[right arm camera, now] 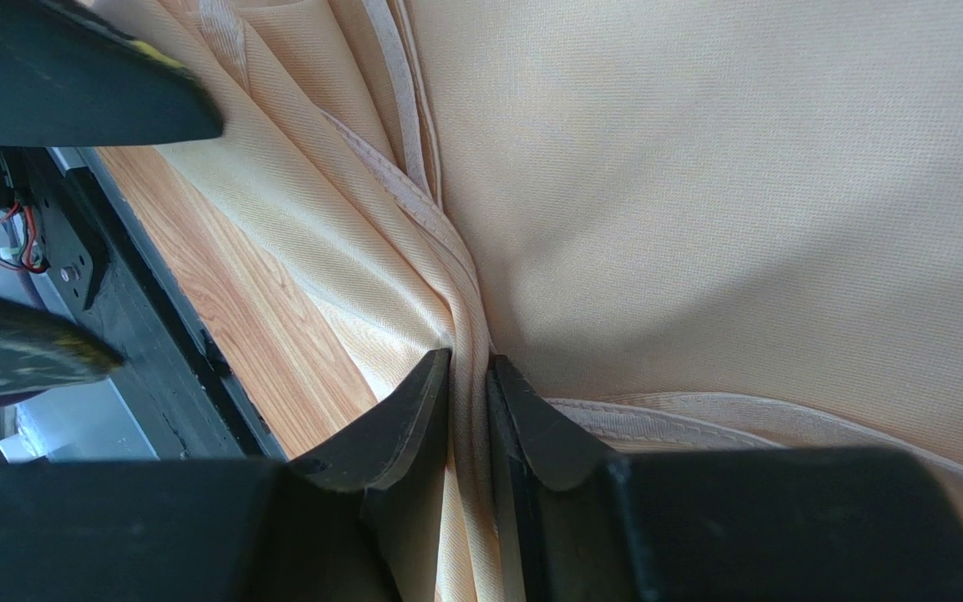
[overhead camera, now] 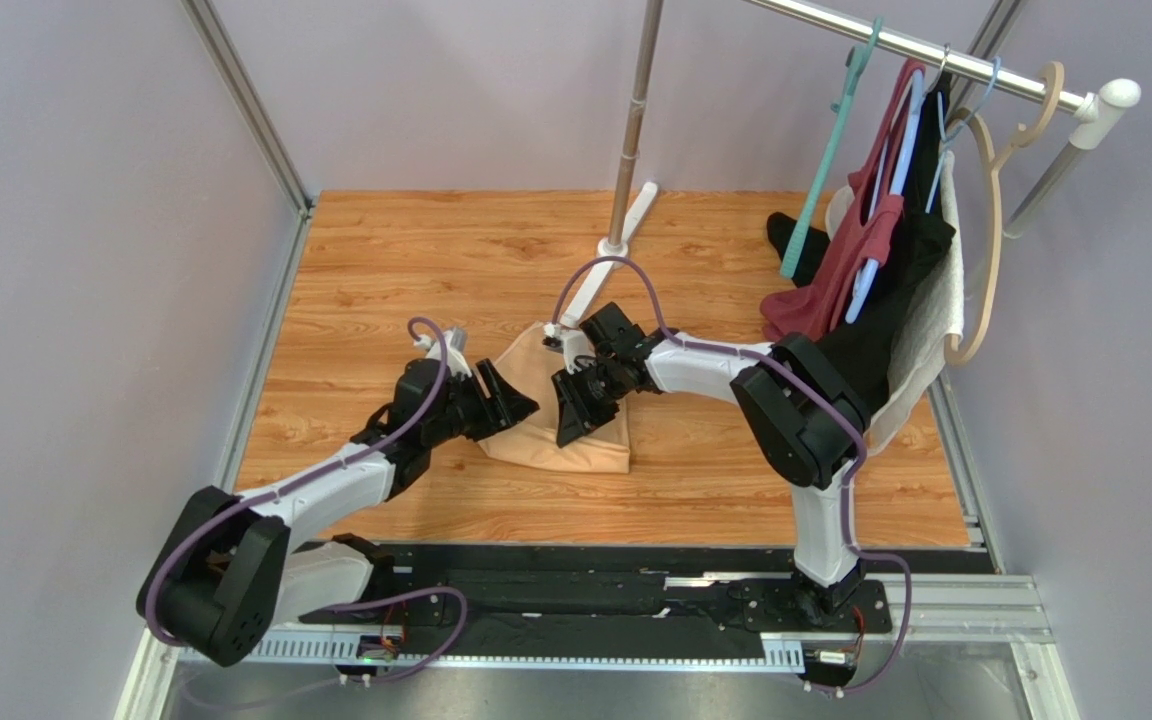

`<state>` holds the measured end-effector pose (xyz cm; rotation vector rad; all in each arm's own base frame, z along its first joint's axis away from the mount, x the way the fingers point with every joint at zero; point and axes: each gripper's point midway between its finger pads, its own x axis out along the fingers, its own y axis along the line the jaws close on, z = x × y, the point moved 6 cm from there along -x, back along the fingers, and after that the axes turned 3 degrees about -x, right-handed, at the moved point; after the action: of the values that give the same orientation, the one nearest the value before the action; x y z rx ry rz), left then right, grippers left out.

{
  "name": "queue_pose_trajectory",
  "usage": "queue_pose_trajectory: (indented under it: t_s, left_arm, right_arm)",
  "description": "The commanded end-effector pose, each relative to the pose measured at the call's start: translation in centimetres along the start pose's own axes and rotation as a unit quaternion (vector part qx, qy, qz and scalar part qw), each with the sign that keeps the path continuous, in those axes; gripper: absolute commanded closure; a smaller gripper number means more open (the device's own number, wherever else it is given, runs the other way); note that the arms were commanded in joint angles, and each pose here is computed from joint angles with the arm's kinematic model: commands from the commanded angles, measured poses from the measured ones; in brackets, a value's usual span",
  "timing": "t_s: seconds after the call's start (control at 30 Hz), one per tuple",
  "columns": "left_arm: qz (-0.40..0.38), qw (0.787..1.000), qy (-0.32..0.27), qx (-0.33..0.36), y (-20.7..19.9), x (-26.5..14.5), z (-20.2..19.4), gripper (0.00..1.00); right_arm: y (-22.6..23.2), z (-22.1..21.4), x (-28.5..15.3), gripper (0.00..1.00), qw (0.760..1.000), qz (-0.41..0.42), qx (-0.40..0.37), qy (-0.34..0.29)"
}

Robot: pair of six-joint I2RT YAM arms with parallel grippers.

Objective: Fold the napkin, place the utensils inside, and roll it up
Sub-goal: Roll the napkin with the utensil

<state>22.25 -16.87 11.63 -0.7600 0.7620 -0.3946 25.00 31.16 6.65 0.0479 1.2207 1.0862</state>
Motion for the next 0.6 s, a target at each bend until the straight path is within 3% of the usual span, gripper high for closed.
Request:
queue_pose_trajectory:
  t_s: [0.0,0.33,0.47,0.57]
  left_arm:
    - [-0.035,0.999,-0.018,0.001,-1.5,0.9,0.9,0.39]
    - [0.015,1.000,-0.011,0.012,1.2,1.3,-0.4,0.39]
    - [0.043,0.999,-0.009,0.005,2.8,0.6,-1.5,0.40]
    - [0.064,0.998,-0.009,0.003,4.0,0.1,-2.2,0.41]
  right_arm:
    - [-1.5,-1.5,1.3,0.76,0.999,-0.032,0.016,0.033]
    - [-1.1,-1.1,1.1,0.73,0.999,-0.024,0.011,0.030]
    - [-0.1,-0.2,0.2,0.48,1.000,-0.010,0.003,0.014]
    - [1.0,0.9,-1.1,0.38,1.000,-0.007,-0.012,-0.008]
